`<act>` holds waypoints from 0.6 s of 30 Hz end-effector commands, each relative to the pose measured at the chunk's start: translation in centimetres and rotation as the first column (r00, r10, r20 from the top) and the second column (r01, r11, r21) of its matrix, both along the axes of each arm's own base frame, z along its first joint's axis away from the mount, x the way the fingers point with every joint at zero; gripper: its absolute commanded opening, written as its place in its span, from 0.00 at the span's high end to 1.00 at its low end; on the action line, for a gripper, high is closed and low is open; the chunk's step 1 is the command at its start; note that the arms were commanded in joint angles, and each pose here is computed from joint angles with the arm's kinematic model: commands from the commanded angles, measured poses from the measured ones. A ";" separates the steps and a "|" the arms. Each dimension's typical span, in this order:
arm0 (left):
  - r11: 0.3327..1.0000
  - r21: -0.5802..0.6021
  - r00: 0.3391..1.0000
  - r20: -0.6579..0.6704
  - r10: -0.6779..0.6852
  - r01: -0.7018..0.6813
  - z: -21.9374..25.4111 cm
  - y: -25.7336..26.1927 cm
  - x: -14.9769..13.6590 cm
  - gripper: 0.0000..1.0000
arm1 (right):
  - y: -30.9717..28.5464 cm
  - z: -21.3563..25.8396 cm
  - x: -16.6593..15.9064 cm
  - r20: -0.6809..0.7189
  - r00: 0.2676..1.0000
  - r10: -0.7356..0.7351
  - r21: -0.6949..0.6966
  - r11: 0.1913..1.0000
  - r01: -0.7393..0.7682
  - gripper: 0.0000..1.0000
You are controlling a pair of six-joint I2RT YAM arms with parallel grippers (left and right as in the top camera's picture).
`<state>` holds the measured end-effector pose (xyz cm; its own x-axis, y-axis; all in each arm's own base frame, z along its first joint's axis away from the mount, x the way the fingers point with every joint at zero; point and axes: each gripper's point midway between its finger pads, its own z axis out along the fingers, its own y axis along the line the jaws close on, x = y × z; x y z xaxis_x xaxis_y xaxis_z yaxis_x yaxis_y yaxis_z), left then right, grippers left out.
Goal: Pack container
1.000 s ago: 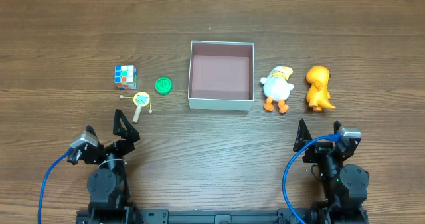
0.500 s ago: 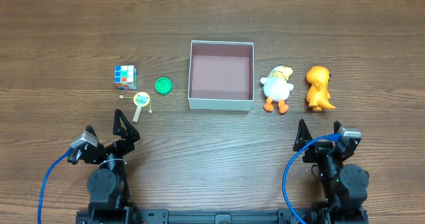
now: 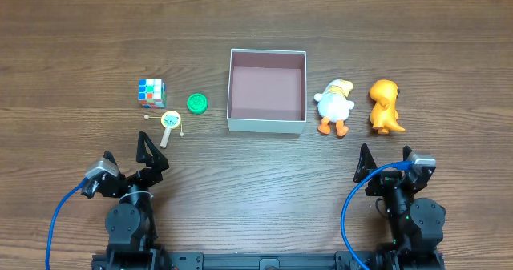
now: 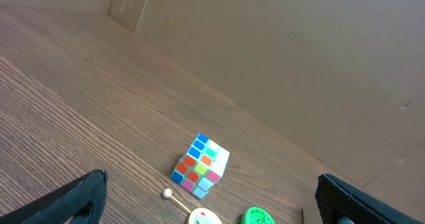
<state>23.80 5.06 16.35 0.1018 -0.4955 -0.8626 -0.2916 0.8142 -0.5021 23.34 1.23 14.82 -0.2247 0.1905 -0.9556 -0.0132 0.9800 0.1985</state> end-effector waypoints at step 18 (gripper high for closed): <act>0.896 -0.134 0.893 -0.103 -0.438 0.424 0.1 -7.7 -0.6 0.00 | 6.3 3.3 -2.3 -0.087 0.937 0.339 0.236 0.921 -0.311 0.00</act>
